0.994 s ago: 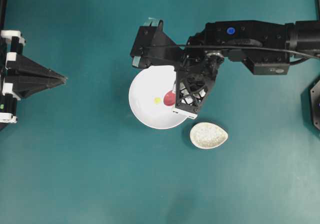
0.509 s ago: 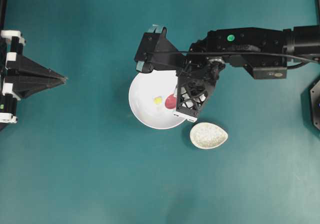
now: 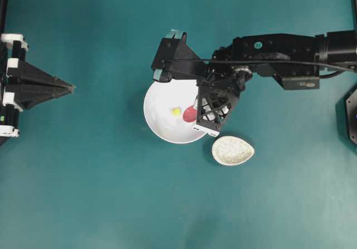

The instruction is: Scoop the yellow hexagonal prism block from the bowl with a spoon using the right arm.

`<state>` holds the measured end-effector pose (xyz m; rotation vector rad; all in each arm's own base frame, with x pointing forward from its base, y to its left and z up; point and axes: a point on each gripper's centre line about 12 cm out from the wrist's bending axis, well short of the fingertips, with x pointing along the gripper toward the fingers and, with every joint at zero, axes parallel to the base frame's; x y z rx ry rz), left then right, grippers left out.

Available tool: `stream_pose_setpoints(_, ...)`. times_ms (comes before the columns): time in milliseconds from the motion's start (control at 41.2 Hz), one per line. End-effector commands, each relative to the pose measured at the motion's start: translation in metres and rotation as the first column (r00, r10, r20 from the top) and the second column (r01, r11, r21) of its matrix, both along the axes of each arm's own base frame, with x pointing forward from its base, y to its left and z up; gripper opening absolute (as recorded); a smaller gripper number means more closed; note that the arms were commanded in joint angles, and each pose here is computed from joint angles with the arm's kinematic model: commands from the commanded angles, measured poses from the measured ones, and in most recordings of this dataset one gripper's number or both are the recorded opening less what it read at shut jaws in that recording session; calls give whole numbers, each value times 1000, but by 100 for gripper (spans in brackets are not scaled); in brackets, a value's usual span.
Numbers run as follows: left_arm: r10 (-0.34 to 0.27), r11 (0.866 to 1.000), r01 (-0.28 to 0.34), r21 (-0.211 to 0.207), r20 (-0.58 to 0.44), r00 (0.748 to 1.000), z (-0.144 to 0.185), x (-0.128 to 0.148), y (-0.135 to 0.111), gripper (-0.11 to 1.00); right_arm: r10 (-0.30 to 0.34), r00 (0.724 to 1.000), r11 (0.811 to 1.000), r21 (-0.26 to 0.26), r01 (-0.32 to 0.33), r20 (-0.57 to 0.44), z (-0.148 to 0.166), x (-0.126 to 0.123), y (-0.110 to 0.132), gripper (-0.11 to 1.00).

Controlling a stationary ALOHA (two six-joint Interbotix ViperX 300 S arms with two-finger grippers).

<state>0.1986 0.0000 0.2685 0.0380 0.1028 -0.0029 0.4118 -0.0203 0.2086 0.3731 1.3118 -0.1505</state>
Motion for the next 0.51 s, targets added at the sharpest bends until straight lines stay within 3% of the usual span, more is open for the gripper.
stream_pose_setpoints(0, -3, 1000, 3, 4, 11, 1000, 3, 2, 0, 1, 0, 999, 1000, 0, 0, 34, 8, 2, 1, 24)
stream_pose_setpoints(485, -3, 1000, 3, 4, 9, 1000, 3, 2, 0, 1, -5, 999, 1000, -7, 5, 51, -2, 10, 0, 24)
